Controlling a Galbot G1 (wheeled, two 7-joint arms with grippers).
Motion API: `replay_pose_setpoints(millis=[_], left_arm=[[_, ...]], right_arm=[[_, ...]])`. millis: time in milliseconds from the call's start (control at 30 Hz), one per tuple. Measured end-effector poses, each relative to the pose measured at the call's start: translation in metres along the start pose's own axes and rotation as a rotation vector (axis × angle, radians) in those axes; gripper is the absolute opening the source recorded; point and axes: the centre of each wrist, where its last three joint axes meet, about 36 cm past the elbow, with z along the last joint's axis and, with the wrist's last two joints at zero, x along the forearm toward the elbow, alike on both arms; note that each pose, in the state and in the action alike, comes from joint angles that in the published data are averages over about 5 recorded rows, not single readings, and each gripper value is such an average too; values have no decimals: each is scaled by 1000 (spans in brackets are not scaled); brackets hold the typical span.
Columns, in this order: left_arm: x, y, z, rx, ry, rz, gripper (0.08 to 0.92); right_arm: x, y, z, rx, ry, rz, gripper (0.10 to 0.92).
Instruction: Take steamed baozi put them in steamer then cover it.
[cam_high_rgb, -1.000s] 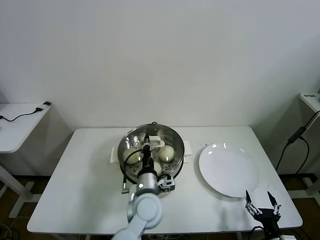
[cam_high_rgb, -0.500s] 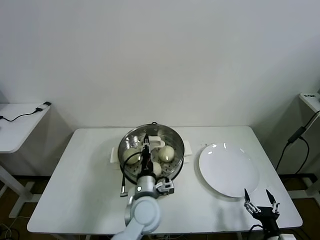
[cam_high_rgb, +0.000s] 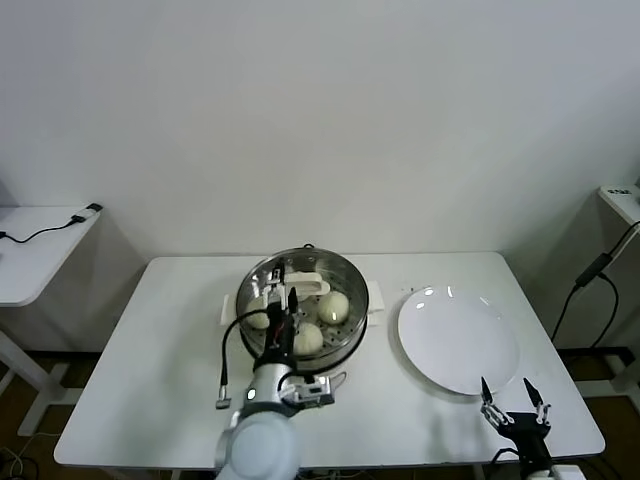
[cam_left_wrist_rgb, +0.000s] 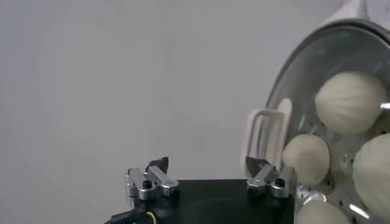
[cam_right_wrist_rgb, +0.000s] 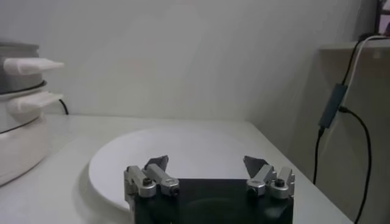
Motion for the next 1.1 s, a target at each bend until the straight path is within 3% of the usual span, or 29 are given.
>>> replay_pose_setpoints(millis=[200,333,500,733,900,1100], left_arm=[[16,8,28,214,-95,-28,822],[23,9,62,425,-121,-38,823],[36,8,122,680,-79,-46,823],[61,-7,192,991,-23,5,823],[74,-30,224,1151,-3,23,823],[90,-53,239,1268,11,25,823]], right_arm=[[-2,3,-3,-3,-29,-36,823],[-3,8,-6,-8,-51,-56,823],[-4,13,-9,-12,-75,-71,823],[-8,15,-8,-12,-91,-84,823],[-8,14,-6,-16,-89,-81,823],[-8,13,-3,-22,-83,-78,823]])
